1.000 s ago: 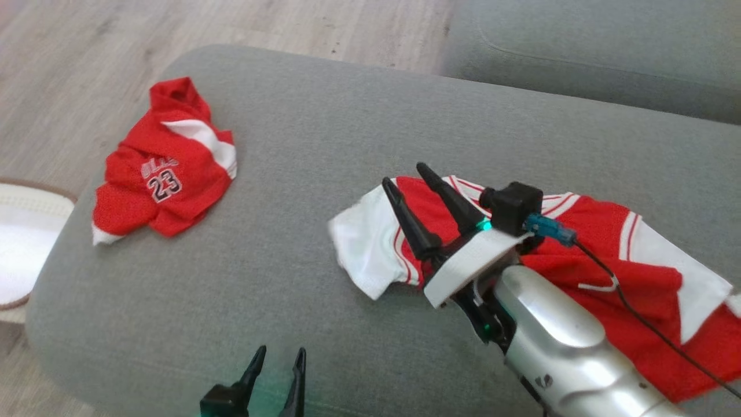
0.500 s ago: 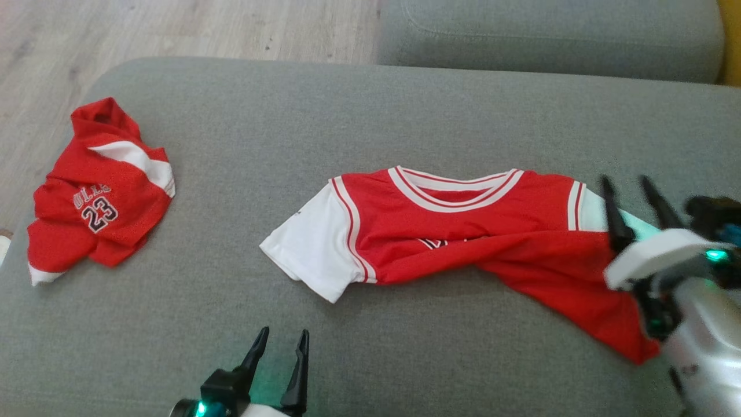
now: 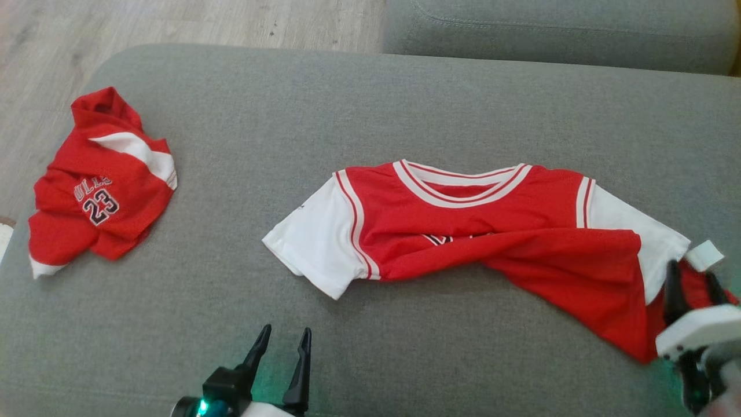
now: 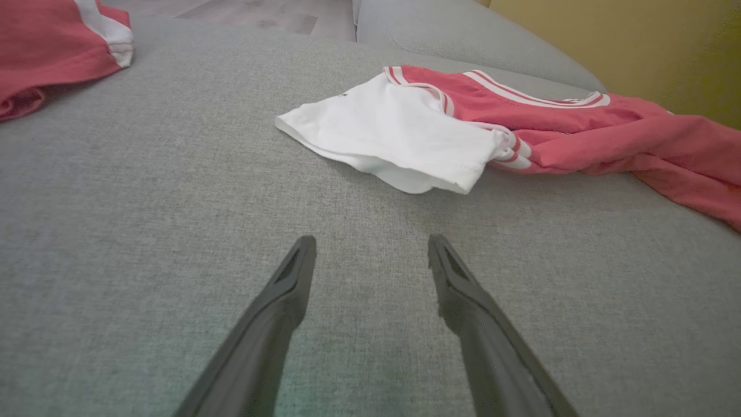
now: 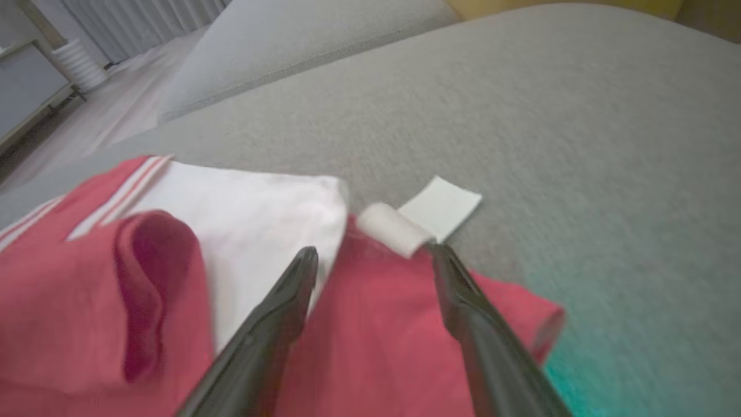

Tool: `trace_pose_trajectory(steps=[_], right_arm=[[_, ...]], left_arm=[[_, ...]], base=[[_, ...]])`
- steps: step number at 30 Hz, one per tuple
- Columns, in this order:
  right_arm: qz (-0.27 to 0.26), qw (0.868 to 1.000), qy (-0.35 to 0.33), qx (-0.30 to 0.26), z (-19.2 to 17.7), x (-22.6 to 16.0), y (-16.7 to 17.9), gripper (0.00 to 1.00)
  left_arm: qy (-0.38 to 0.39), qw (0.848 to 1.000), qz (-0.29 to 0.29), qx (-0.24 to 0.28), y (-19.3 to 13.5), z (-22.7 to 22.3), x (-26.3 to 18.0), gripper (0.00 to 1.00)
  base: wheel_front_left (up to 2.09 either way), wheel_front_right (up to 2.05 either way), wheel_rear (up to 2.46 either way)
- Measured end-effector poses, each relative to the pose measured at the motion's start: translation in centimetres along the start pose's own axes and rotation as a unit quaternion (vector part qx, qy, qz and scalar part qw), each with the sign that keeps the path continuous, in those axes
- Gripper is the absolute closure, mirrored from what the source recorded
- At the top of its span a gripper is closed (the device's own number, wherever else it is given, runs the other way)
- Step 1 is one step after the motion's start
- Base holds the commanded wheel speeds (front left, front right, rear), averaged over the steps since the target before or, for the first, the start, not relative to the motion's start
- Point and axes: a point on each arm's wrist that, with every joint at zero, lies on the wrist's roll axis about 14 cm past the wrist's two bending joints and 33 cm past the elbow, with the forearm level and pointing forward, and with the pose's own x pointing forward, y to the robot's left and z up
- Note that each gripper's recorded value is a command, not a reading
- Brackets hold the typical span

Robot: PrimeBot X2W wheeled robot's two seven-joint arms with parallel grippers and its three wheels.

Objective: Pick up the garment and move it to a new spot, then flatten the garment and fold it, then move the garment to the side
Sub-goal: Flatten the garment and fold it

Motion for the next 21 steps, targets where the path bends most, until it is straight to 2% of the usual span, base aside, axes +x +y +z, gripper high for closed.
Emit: trace_pose_trajectory(steps=[5, 12, 13, 14, 21], right_arm=[[-0.018, 0.999, 0.026, 0.013, -2.5, -1.3, -1.0, 0.00], [-0.036, 0.999, 0.040, 0.002, -3.4, -1.6, -2.1, 0.01], [-0.038, 0.998, 0.042, 0.002, -3.4, -1.4, -2.1, 0.55], [-0.038, 0.998, 0.044, -0.001, -3.4, -1.2, -2.1, 1.00], [-0.033, 0.998, 0.049, -0.021, -2.7, 0.6, -1.5, 1.00]], left_arm=[[0.002, 1.000, -0.002, 0.000, 0.0, -0.1, 0.2, 0.00], [0.006, 1.000, -0.005, 0.001, -0.2, -0.2, 0.4, 0.00], [0.007, 1.000, -0.005, 0.001, -0.2, -0.3, 0.4, 0.00], [0.008, 1.000, -0.004, 0.000, -0.2, -0.3, 0.4, 0.00], [0.011, 1.000, 0.003, -0.001, 0.2, -0.5, 0.4, 0.00]], base=[[0.00, 0.00, 0.00], [0.00, 0.00, 0.00], [0.00, 0.00, 0.00], [0.00, 0.00, 0.00], [0.00, 0.00, 0.00]])
